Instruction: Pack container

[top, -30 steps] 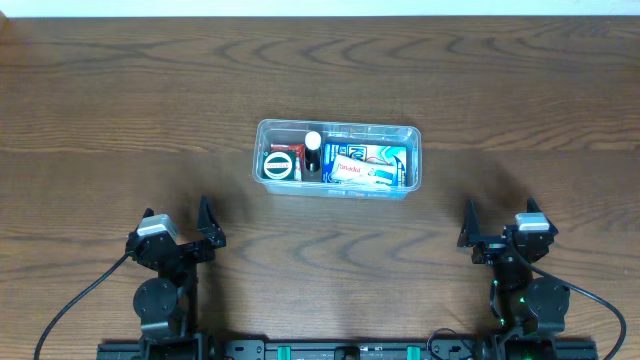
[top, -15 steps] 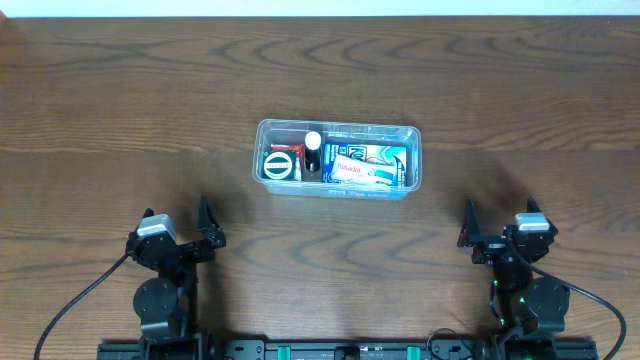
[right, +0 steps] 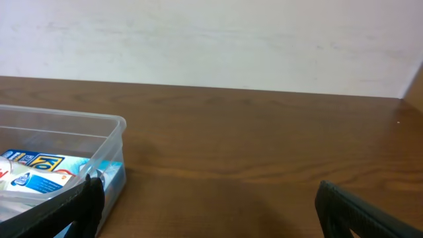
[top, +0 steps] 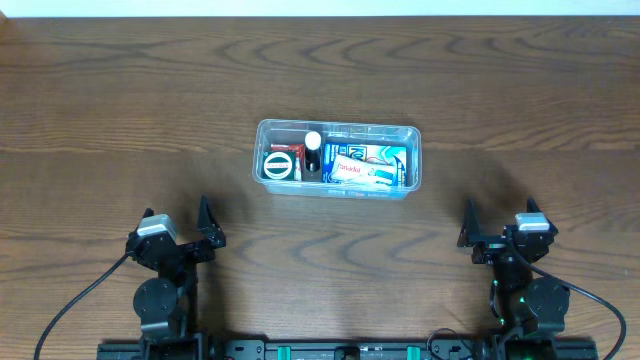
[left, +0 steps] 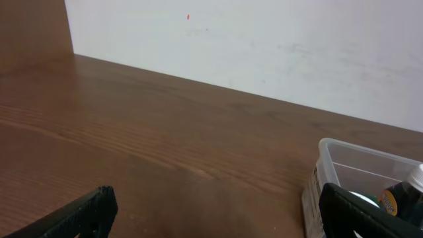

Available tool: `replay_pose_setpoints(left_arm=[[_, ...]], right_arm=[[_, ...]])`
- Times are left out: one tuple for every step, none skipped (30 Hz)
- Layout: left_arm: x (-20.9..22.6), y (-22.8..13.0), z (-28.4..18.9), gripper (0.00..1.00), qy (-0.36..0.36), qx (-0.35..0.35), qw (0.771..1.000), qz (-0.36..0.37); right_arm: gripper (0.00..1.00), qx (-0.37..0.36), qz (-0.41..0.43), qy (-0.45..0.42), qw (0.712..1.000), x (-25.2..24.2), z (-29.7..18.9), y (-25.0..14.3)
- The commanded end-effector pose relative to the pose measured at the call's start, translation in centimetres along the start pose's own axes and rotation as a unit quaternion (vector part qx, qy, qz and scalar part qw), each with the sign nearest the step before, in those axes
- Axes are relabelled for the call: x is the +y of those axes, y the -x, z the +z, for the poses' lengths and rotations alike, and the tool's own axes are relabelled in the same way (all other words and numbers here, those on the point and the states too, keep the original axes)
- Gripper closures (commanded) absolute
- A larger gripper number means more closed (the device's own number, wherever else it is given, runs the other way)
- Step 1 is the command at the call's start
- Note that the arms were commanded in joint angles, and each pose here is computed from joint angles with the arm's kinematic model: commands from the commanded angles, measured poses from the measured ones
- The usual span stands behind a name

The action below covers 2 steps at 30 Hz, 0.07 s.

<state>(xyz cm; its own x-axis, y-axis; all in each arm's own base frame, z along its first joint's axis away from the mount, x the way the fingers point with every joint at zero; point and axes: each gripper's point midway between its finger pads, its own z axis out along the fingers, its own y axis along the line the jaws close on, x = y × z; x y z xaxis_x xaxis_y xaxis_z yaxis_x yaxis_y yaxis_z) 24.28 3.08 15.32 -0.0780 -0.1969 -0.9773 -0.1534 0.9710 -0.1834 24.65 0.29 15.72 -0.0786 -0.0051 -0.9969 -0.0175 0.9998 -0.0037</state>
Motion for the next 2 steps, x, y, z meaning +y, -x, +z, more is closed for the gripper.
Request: replay_pose_setpoints(left_arm=[[0.63, -1.57, 0.09, 0.02, 0.013, 0.022, 1.000, 0.009], [0.63, -1.57, 0.09, 0.02, 0.013, 0.022, 1.000, 0.009]], right_arm=[[0.01, -0.003, -0.006, -0.002, 1.000, 0.00, -0.02, -0.01], [0.01, -0.003, -0.006, -0.002, 1.000, 0.00, -0.02, -0.01]])
